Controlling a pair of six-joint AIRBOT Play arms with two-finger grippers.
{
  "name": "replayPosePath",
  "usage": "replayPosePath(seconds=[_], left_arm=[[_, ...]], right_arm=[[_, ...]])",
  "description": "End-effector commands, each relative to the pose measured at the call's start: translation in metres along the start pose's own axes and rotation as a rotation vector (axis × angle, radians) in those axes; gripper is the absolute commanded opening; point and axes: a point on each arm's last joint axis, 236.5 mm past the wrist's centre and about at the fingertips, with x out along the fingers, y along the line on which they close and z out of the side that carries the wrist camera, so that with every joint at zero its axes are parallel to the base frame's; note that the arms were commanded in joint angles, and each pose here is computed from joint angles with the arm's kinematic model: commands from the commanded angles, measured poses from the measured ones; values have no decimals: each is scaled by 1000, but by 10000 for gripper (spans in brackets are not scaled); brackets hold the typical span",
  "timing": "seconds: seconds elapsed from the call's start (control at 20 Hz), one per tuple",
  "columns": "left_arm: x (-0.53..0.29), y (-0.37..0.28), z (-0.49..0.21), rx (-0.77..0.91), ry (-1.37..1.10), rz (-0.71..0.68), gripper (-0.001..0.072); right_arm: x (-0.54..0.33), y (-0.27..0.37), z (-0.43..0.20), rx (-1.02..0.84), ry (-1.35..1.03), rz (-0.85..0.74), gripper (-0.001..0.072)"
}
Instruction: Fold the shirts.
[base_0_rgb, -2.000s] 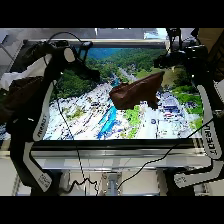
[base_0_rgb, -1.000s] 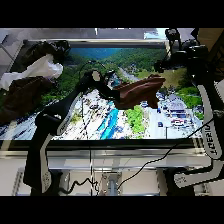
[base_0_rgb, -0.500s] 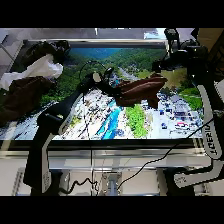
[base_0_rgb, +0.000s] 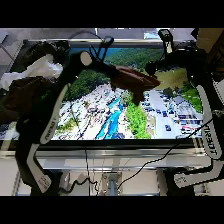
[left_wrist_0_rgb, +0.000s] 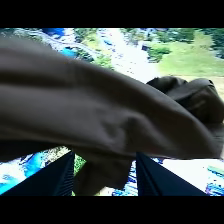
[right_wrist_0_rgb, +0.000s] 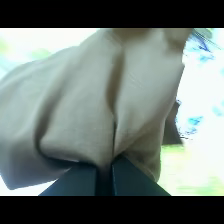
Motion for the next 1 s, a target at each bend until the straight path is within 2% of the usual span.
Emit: replayPosePath(seconds=[0.0, 0.2, 0.4, 0.55, 0.75, 0.95], left_arm=[[-115, 26, 39, 165, -54, 268, 29], [-207, 4, 65, 205, -156, 320, 29], [-261, -5, 80, 236, -244, 377, 29], [-297, -39, 109, 230, -415, 306, 28], [-268, -59, 93, 245, -342, 237, 29], [-248, -67, 93, 233, -348, 199, 28]], right_arm=[[9, 13, -12, 5, 24, 57, 433], [19, 28, -27, 23, 55, 122, 434], [31, 54, -41, -8, 81, 175, 433], [36, 70, -34, -40, 43, 183, 433], [32, 94, 1, 39, -93, 252, 433], [27, 92, 10, 43, -128, 243, 433]])
